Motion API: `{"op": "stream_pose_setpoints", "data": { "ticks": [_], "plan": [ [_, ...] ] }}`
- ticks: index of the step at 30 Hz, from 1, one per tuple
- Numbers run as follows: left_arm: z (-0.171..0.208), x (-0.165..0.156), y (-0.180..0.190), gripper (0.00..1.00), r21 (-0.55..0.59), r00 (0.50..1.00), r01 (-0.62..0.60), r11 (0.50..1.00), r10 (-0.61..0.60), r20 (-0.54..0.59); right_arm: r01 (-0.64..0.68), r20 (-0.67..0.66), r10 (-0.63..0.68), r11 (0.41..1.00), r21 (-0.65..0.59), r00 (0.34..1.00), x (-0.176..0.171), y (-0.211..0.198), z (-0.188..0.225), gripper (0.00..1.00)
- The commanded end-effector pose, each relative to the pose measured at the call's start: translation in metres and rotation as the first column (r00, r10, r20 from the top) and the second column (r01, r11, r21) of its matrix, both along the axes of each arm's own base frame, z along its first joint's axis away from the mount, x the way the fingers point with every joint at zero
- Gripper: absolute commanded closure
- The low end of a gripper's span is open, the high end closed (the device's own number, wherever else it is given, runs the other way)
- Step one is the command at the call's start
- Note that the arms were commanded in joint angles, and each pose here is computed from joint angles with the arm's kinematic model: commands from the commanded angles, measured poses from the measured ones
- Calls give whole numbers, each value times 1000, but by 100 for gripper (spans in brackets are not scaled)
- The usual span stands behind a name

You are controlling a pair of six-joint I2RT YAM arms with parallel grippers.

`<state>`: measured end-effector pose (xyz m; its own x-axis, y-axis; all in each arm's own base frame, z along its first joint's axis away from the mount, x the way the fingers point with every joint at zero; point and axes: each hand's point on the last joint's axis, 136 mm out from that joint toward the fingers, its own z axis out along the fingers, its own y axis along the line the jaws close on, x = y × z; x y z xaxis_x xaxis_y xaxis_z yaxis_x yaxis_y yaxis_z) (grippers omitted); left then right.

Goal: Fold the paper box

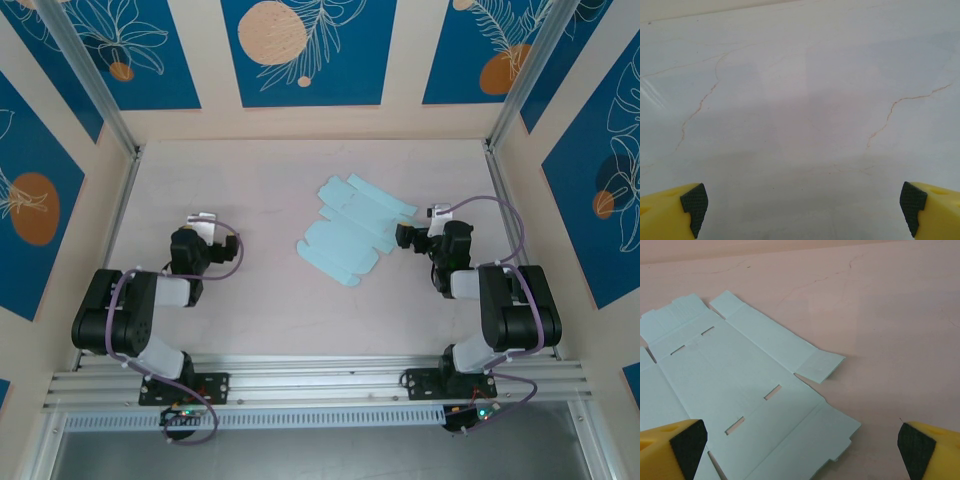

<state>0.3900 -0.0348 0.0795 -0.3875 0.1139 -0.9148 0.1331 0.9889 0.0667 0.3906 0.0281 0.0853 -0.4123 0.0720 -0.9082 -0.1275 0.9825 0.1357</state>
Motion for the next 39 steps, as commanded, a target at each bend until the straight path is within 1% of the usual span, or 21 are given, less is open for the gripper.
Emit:
{"op": "stream_pose_setpoints", "data": {
  "ticks": [1,5,7,12,14,16,19,22,25,28,31,34,38,39],
  "plan": [
    [8,5,7,0,-8,999,-25,1000,25,25,4,27,-5,1000,6,1000,5,1,9,0],
    [9,5,5,0,-10,1000,-13,1000,14,26,22,6,-22,1000,8,1000,7,-2,16,0],
    [12,6,4,0,-9,1000,-6,1000,7,14,55,-8,-55,998,4,998,8,-8,20,0],
    [35,3,8,0,-6,999,-29,1000,30,18,91,-63,-91,996,7,994,11,-12,32,0],
    [47,1,7,0,-6,1000,-26,1000,26,9,135,-88,-134,991,8,987,11,-17,39,0],
    [65,-3,9,0,-55,998,-55,997,56,21,182,-124,-175,982,43,977,10,-22,47,0],
    [92,-7,-4,0,-157,999,-14,987,23,50,205,-187,-184,973,102,965,9,-18,58,0],
    [111,-4,-16,0,-268,999,1,963,8,32,242,-256,-201,960,142,946,8,-17,65,0],
    [131,4,-41,0,-340,998,67,938,-59,34,245,-313,-178,951,189,933,8,-11,68,0],
    [147,15,-69,0,-365,994,107,925,-97,45,252,-380,-150,939,235,913,9,-6,66,0],
    [154,31,-97,0,-383,989,146,912,-146,31,281,-443,-142,922,266,885,9,-5,60,0],
    [150,51,-131,0,-398,977,194,897,-214,-7,300,-483,-123,902,309,867,9,-5,54,0],
    [139,77,-178,0,-402,948,262,877,-312,-65,301,-536,-70,885,356,841,10,-1,44,0],
    [135,84,-189,0,-404,939,275,872,-335,-84,298,-550,-58,885,358,833,11,0,41,2]
  ]
}}
